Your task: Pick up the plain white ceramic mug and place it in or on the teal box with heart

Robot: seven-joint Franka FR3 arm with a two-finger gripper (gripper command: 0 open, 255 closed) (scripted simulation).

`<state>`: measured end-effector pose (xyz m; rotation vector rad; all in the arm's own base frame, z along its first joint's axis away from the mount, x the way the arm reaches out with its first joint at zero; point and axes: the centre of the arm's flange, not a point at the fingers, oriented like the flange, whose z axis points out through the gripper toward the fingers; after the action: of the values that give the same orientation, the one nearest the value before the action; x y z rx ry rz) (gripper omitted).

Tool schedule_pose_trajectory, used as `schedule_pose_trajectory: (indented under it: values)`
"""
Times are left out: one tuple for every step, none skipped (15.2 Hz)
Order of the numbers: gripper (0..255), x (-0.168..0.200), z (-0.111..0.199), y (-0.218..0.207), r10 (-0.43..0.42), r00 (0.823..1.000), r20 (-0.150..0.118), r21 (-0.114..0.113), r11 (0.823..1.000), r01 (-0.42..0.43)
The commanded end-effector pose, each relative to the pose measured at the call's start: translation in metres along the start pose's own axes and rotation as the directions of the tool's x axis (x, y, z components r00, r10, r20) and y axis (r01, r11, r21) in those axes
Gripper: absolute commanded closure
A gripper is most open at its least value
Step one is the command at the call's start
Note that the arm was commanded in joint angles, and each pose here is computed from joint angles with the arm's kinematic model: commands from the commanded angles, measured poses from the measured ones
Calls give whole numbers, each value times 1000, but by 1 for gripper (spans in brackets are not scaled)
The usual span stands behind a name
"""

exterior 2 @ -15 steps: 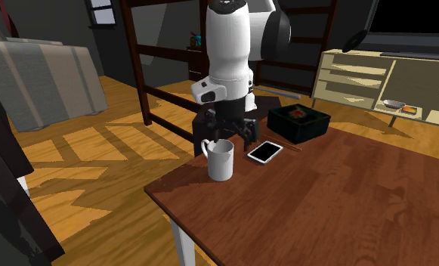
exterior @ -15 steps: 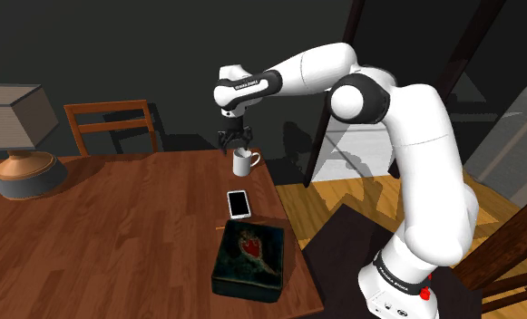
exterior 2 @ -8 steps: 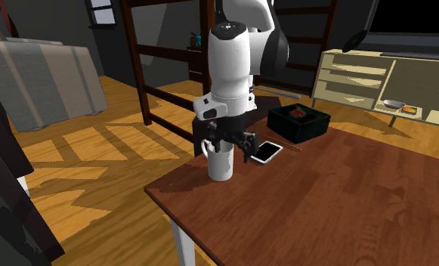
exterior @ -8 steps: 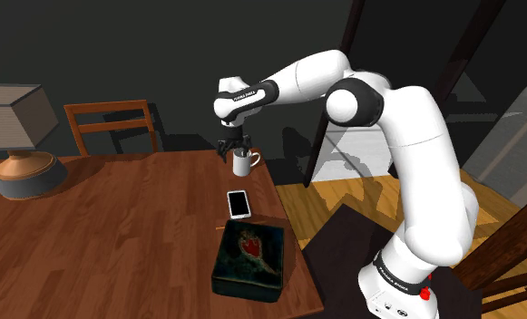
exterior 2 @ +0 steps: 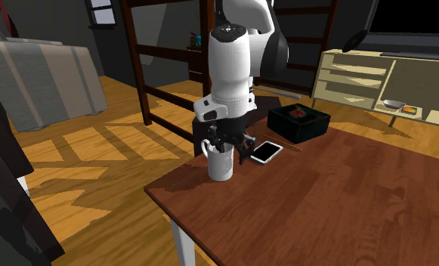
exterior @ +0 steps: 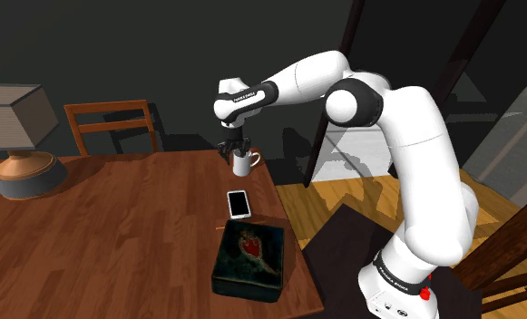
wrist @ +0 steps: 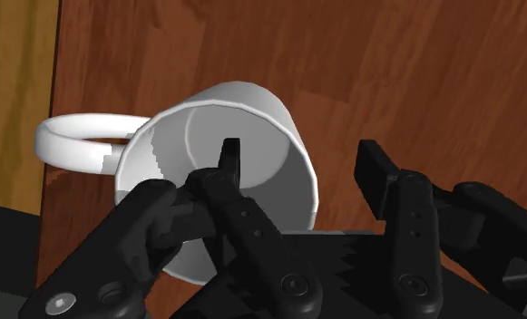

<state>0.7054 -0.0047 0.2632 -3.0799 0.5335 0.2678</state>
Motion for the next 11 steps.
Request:
schedule_pose_trajectory:
  values:
    - [255, 0, 0, 0, 0, 1000, 0, 0, 1000, 0]
    - [255, 0, 0, 0, 0, 1000, 0, 0, 1000, 0]
    - [255, 0, 0, 0, 0, 1000, 0, 0, 1000, 0]
    - [255, 0, 0, 0, 0, 1000, 0, 0, 1000, 0]
    - [255, 0, 0, 0, 0, 1000, 0, 0, 1000, 0]
    - [255, 0, 0, 0, 0, 1000, 0, 0, 1000, 0]
    - [255, 0, 0, 0, 0, 1000, 0, 0, 1000, 0]
    - [255, 0, 0, 0, 0, 1000, 0, 0, 1000, 0]
    - [255, 0, 0, 0, 0, 1000, 0, 0, 1000, 0]
    - [255, -1, -5, 0, 0, 1000, 0, 0, 1000, 0]
    - [255, -2, -10, 0, 0, 1000, 0, 0, 1000, 0]
